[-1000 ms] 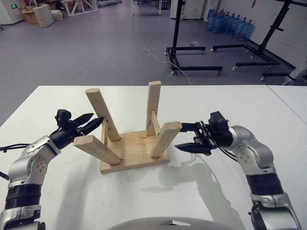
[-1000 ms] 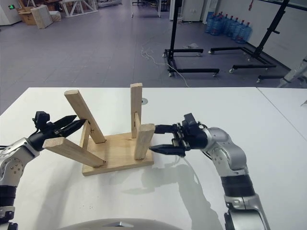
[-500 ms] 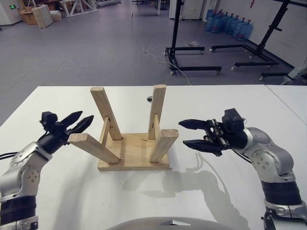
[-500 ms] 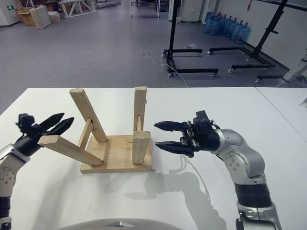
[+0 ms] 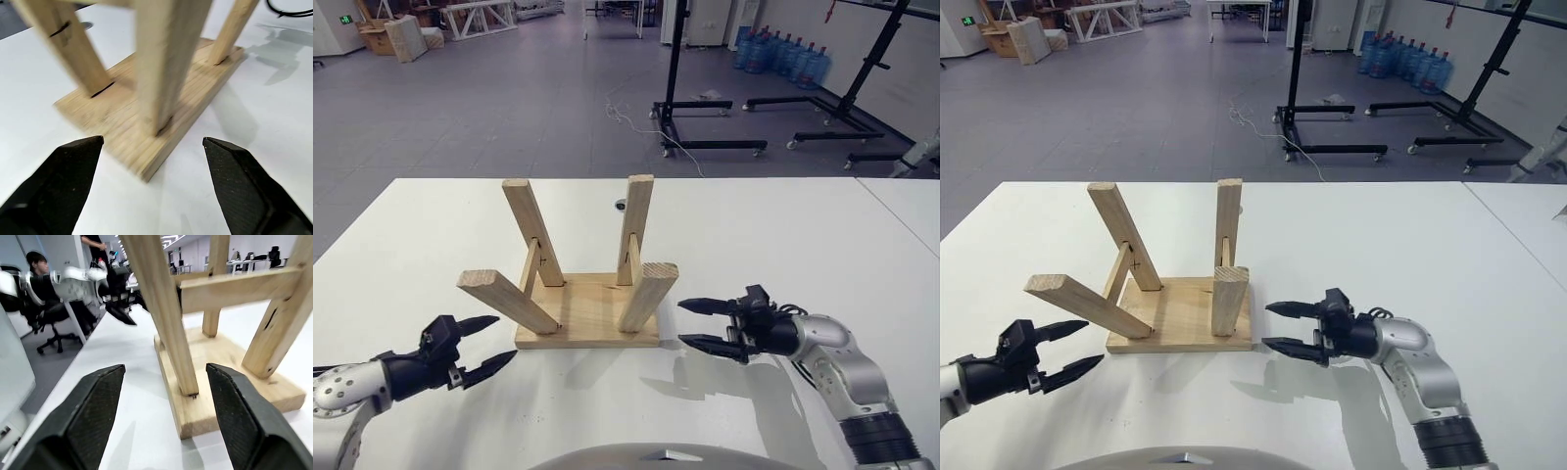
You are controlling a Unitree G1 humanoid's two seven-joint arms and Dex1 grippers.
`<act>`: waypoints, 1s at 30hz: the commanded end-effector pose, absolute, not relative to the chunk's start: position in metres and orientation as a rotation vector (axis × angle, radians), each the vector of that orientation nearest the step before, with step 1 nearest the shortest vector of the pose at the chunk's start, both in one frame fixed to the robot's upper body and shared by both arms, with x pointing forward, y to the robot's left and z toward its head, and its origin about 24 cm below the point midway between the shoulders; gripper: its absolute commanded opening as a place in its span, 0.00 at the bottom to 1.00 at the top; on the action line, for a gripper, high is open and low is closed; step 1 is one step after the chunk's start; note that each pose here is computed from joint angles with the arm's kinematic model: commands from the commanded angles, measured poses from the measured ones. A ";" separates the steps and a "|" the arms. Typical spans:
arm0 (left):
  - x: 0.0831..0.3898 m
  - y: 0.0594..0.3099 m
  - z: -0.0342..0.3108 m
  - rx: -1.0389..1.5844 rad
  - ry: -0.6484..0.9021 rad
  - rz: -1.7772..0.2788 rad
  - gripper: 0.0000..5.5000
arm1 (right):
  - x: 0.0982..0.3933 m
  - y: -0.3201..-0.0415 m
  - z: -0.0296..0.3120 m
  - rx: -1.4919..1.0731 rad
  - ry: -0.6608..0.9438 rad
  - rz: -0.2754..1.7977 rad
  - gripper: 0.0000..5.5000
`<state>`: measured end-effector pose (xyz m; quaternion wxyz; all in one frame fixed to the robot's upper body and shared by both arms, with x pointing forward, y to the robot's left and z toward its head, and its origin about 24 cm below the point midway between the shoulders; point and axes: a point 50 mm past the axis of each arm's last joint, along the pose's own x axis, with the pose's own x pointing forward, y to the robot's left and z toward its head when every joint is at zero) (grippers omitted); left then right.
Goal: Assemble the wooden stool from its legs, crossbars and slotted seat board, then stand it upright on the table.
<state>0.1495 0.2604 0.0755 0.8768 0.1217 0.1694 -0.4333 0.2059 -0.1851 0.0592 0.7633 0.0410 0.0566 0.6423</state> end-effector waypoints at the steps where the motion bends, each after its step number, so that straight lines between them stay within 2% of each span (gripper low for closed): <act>1: 0.152 0.243 0.079 0.208 0.300 -0.914 0.68 | 0.213 -0.180 0.060 0.045 0.102 1.433 0.56; 13: 0.149 0.216 0.068 0.182 0.311 -0.937 0.68 | 0.224 -0.180 0.058 0.028 0.134 1.503 0.56; 20: 0.158 0.222 0.059 0.231 0.322 -0.886 0.68 | 0.231 -0.185 0.055 0.000 0.162 1.516 0.56; 27: 0.167 0.226 0.055 0.269 0.307 -0.862 0.49 | 0.241 -0.176 0.048 -0.012 0.141 1.551 0.56; 30: 0.168 0.223 0.056 0.272 0.299 -0.877 0.39 | 0.247 -0.168 0.048 0.012 0.084 1.531 0.56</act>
